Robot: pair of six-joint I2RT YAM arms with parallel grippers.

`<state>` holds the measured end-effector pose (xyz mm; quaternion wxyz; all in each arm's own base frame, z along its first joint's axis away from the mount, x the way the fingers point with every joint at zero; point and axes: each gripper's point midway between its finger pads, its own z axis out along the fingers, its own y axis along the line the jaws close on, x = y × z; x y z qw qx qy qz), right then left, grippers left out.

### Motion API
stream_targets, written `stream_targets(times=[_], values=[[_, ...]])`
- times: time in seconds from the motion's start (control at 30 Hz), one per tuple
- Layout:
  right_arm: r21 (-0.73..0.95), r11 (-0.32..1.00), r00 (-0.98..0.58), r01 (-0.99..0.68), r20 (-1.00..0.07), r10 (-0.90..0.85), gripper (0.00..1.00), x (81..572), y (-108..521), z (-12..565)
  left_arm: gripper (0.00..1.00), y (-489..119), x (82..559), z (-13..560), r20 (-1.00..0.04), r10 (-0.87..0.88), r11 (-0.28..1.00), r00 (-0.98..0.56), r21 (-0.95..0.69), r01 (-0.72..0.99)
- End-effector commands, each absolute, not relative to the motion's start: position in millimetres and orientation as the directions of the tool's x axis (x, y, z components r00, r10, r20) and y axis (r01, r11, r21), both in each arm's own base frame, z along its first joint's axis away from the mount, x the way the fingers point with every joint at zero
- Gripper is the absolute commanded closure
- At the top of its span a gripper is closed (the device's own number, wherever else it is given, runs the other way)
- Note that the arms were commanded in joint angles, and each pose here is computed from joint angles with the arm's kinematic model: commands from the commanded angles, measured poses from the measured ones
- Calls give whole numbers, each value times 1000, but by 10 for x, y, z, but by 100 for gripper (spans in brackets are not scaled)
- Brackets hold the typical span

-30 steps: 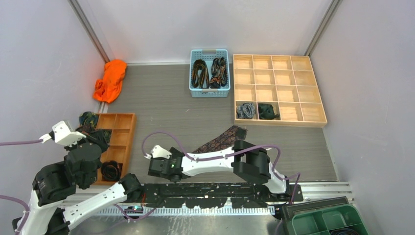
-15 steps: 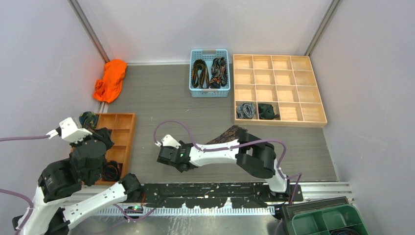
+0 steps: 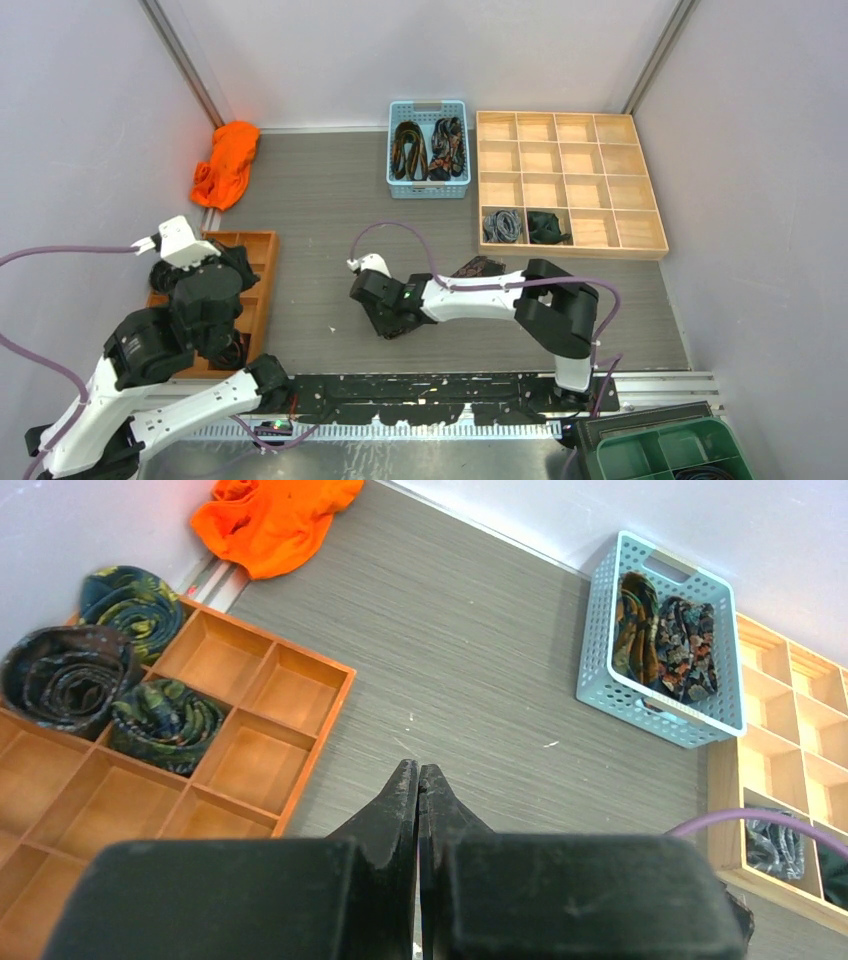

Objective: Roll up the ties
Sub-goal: Roll the tie at the center of the board.

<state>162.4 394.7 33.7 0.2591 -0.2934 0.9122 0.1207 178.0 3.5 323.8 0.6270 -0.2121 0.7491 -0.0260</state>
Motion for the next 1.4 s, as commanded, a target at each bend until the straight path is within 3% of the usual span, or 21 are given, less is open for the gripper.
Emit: stream_targets(times=[0.0,0.23,0.43,0.6,0.87,1.2,1.37], values=[[374,740,-784,-559,-529,-325,63,1476,4231,599,100,-254,1956,3374,-925,-363,915,-113,-331,-232],[696,562,-884,-446,-440,-156,64,1433,4393,1033,100,-532,2121,3464,-930,-349,928,-120,-325,-181],[828,465,-945,-314,-318,-73,64,1443,4341,1045,100,-800,2269,3455,-937,-317,945,-145,-298,-138],[851,464,-965,-246,-260,-36,64,1440,4178,855,100,-1070,2382,3345,-935,-297,954,-192,-284,-93],[848,487,-965,-207,-259,40,64,1531,3870,730,100,-1417,2513,3126,-928,-272,962,-255,-272,-36],[765,586,-944,-267,-330,1,41,1630,3602,683,100,-1615,2599,2892,-923,-232,971,-306,-239,-17],[704,639,-923,-310,-385,-23,39,1696,3494,767,100,-1688,2632,2787,-921,-213,975,-327,-221,-12]])
